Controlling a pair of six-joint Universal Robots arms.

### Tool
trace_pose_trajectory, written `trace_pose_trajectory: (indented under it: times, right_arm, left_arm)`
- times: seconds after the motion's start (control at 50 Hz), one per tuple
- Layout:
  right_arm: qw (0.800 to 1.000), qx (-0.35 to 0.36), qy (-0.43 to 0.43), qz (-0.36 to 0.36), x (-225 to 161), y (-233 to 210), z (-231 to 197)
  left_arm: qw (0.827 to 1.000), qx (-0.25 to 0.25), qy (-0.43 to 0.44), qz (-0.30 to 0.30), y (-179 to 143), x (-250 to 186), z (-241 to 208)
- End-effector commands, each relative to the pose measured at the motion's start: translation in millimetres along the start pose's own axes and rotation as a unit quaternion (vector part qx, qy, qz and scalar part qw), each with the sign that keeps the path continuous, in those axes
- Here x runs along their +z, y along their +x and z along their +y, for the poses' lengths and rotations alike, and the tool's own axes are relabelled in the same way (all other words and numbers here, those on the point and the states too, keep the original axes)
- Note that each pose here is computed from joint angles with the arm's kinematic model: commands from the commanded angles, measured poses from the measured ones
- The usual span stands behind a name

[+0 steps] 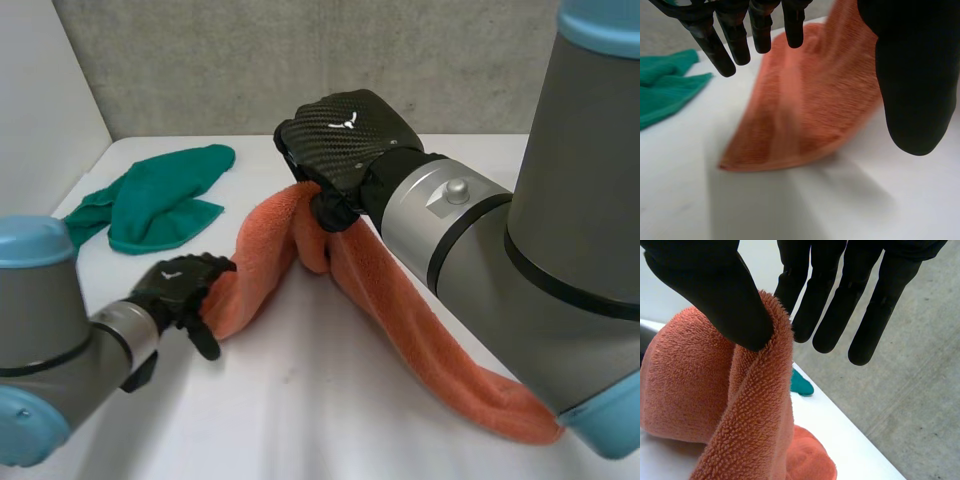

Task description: Fold the laundry.

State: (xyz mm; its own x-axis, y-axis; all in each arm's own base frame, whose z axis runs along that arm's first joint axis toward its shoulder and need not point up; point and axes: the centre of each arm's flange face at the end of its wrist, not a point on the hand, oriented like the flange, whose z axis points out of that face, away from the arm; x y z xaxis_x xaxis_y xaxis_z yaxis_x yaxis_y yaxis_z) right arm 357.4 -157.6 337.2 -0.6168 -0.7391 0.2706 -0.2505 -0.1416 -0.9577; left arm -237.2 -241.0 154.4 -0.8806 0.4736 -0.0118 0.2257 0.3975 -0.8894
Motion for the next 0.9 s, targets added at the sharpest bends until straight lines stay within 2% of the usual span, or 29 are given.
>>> trace_pose_trajectory:
  times: [0.02,0.08,0.2,0.3,0.34,0.44,0.56,0.62,0.68,0.7,0.76,0.78,0.8,0.82,0.86,0.88,0.9]
  right_arm:
    - [1.000,0.019,0.010,0.017,-10.8,-2.8,-12.5]
    - [0.999,0.033,0.014,0.025,-15.4,-0.6,-16.7]
    - [0.998,0.049,-0.009,0.041,-21.4,11.9,-7.8]
    - [0.995,0.024,-0.058,0.074,-13.5,45.7,21.8]
    - [0.993,-0.004,-0.094,0.075,-11.6,57.0,40.7]
    - [0.980,-0.058,-0.187,0.026,-18.6,59.4,82.1]
    - [0.963,-0.066,-0.256,-0.048,-14.0,50.1,128.0]
    - [0.968,-0.050,-0.243,-0.026,7.8,56.5,137.2]
    - [0.980,-0.046,-0.194,0.021,32.6,70.9,130.2]
    - [0.986,-0.045,-0.149,0.067,49.3,86.6,119.0]
    - [0.986,-0.049,-0.065,0.146,69.4,113.6,90.2]
    - [0.980,-0.047,-0.004,0.195,76.3,131.0,66.3]
    - [0.975,-0.047,0.028,0.217,78.9,138.0,54.4]
    - [0.970,-0.047,0.055,0.233,80.2,143.4,43.8]
    - [0.957,-0.051,0.130,0.255,77.7,151.5,12.0]
    - [0.947,-0.055,0.174,0.264,71.3,154.4,-9.0]
    - [0.943,-0.058,0.192,0.264,67.0,153.2,-18.4]
  left_arm:
    - [1.000,-0.010,-0.001,-0.001,28.3,21.5,4.2]
    - [1.000,-0.017,0.001,-0.026,28.8,33.1,3.1]
    - [0.990,-0.068,0.019,-0.119,5.2,45.5,-14.5]
    - [0.984,-0.097,0.076,-0.125,-19.3,26.6,-55.1]
    - [0.980,-0.099,0.125,-0.117,-33.2,9.6,-83.0]
    - [0.974,-0.060,0.201,-0.081,-43.1,-24.0,-125.4]
    - [0.985,0.015,0.167,-0.047,-35.8,-10.2,-112.4]
    - [0.987,0.048,0.145,-0.053,-33.6,14.1,-101.6]
    - [0.981,0.073,0.171,-0.057,-29.2,29.0,-116.1]
    - [0.974,0.089,0.201,-0.059,-24.4,36.4,-132.2]
    - [0.952,0.104,0.279,-0.071,-22.0,37.6,-172.8]
    - [0.928,0.107,0.346,-0.084,-24.5,32.4,-204.7]
    - [0.914,0.108,0.380,-0.092,-26.3,27.8,-220.8]
    - [0.887,0.104,0.439,-0.102,-27.5,17.4,-247.7]
    - [0.857,0.095,0.493,-0.113,-29.2,3.2,-271.6]
    - [0.835,0.085,0.532,-0.115,-28.5,-9.6,-287.3]
    - [0.826,0.082,0.545,-0.116,-28.5,-14.4,-292.3]
